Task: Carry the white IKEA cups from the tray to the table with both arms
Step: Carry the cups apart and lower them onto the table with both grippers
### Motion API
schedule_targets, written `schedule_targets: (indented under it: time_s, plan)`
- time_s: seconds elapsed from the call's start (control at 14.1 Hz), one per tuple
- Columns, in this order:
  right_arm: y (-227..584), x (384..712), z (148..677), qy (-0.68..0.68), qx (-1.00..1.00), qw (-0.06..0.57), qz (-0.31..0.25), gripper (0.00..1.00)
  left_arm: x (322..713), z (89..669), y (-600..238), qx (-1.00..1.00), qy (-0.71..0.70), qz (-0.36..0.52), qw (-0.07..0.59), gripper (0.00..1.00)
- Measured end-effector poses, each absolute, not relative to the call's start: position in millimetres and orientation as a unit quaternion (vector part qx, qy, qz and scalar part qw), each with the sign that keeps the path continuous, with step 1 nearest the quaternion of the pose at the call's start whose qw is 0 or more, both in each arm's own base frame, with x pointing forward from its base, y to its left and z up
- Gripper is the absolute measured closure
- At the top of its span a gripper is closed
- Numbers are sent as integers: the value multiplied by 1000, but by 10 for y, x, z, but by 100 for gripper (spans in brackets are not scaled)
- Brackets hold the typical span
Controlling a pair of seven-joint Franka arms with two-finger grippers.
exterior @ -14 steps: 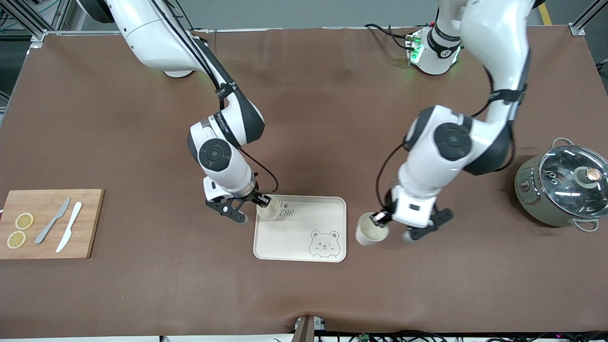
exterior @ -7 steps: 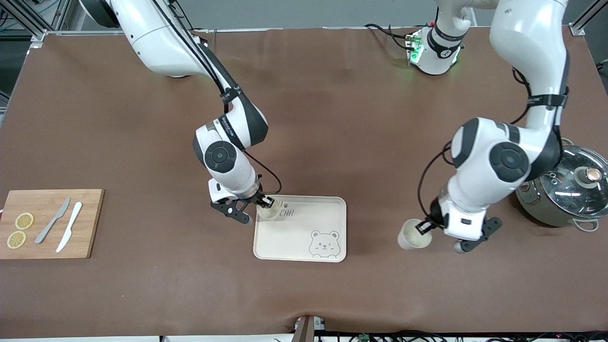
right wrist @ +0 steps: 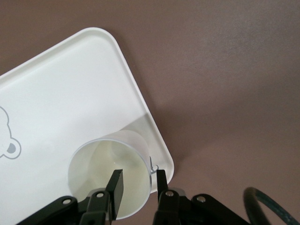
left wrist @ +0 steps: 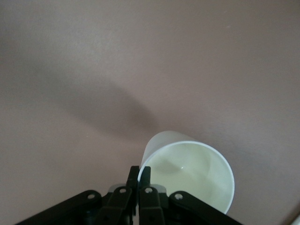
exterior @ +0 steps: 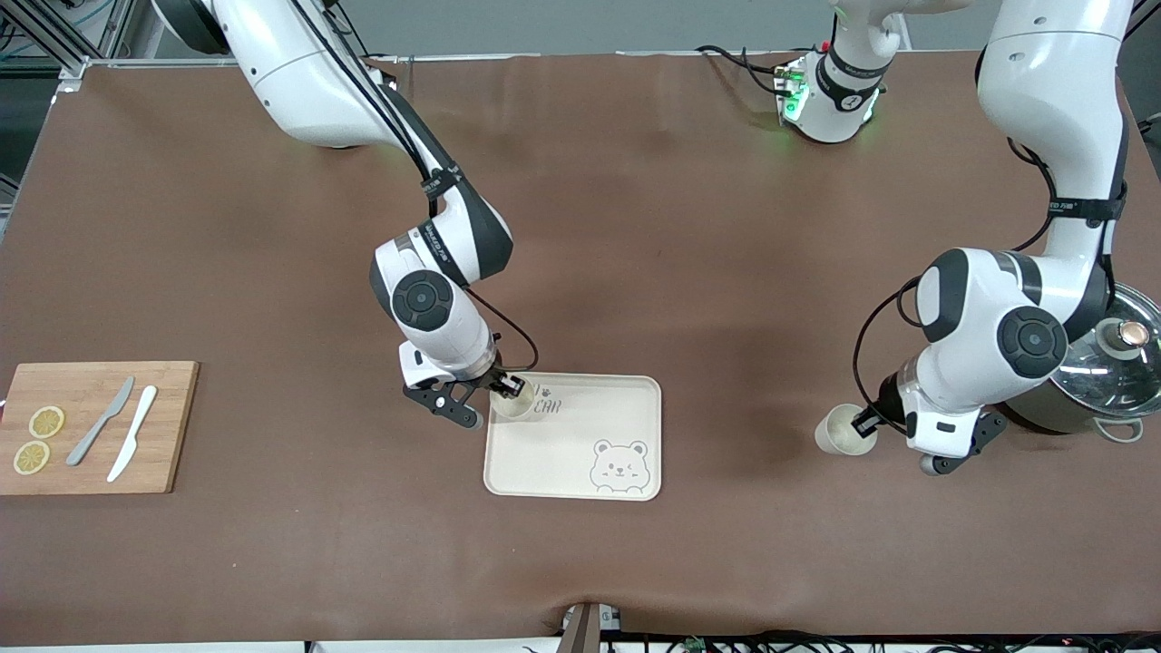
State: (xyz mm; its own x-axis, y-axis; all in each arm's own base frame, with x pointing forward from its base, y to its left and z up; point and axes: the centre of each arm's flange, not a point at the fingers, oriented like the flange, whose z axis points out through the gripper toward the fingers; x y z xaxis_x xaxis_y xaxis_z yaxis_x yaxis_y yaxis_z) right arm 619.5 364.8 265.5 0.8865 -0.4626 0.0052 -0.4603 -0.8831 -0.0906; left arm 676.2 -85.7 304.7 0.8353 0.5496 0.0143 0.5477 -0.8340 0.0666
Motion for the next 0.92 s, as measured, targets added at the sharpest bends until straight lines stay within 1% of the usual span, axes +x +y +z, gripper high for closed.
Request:
schedule_targets:
  time_s: [0.07, 0.14, 0.28, 0.36, 0.43, 0.5, 0.71, 0.78, 0.92]
  plan:
    - [3647, 6195, 2652, 238, -970, 43, -13, 70, 6702, 2943, -817, 958, 283, 25, 33, 97]
    - [3647, 6194, 2646, 238, -970, 43, -13, 70, 6636, 2837, -773, 961, 274, 35, 37, 97]
    - [3641, 6187, 2606, 238, -970, 40, -10, 73, 6519, 2658, -666, 965, 258, 43, 38, 97]
    - [3637, 6183, 2580, 238, -970, 39, -9, 81, 6492, 2613, -593, 966, 251, 43, 37, 97]
    - [3632, 6181, 2561, 238, -971, 37, -8, 91, 6482, 2590, -515, 969, 242, 42, 36, 97]
    - [3629, 6181, 2555, 238, -971, 36, -8, 98, 6481, 2583, -430, 971, 231, 43, 35, 97]
    - [3623, 6201, 2639, 237, -971, 34, -7, 98, 6485, 2570, -100, 976, 209, 44, 31, 97]
    - [3584, 6226, 2783, 237, -971, 28, -3, 98, 6480, 2563, -9, 977, 209, 43, 31, 97]
    - [3304, 6304, 3306, 221, -975, 11, 14, 98, 6474, 2556, 94, 976, 211, 43, 30, 97]
